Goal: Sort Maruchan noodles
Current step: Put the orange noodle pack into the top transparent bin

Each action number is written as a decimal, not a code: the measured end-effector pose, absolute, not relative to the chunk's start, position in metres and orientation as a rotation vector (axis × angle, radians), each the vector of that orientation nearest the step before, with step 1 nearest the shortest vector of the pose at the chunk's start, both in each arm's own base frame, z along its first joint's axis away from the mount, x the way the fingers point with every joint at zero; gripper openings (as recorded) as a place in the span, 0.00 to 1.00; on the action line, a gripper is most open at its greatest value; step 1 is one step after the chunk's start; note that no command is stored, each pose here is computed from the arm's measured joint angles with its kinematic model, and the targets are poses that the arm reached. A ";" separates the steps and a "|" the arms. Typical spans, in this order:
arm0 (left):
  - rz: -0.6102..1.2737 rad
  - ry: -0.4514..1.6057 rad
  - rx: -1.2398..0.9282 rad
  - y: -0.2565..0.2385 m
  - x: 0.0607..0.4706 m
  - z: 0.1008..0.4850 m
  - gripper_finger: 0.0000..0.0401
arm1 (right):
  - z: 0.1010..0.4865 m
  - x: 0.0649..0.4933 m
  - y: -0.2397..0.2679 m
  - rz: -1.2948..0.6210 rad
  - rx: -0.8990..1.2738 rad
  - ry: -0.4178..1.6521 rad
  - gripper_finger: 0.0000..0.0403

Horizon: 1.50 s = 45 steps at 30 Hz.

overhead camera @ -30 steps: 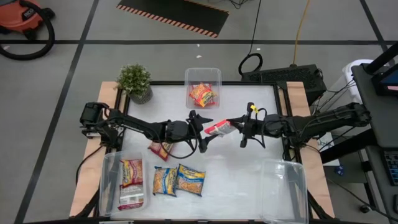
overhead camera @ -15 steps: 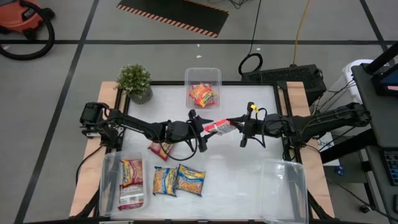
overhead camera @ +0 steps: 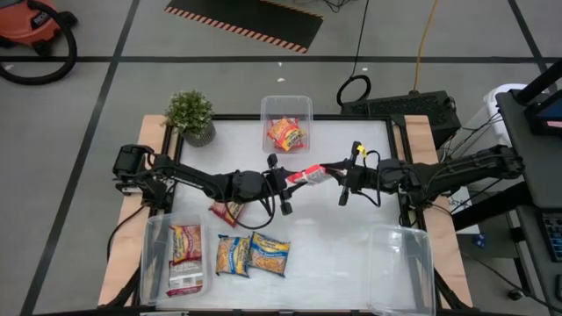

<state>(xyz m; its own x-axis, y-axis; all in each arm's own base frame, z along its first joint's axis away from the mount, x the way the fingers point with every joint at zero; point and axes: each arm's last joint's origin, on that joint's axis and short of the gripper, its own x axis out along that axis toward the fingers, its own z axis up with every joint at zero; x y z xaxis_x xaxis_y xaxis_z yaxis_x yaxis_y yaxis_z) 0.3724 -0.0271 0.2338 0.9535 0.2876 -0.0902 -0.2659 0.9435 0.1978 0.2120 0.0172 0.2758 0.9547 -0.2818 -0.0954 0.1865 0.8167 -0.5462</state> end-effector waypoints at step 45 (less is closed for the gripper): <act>0.607 0.563 0.795 0.104 0.335 0.248 0.30 | 0.295 0.139 0.004 -0.389 -0.415 0.215 0.35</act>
<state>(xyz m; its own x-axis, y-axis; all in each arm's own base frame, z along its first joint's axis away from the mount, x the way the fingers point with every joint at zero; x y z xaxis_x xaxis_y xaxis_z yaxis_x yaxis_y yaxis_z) 0.3354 0.1039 0.2484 0.6931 0.6825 -0.2318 -0.2819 0.5527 0.7843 0.1385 0.0037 0.2953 0.9041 -0.4090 -0.1233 0.3226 0.8430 -0.4305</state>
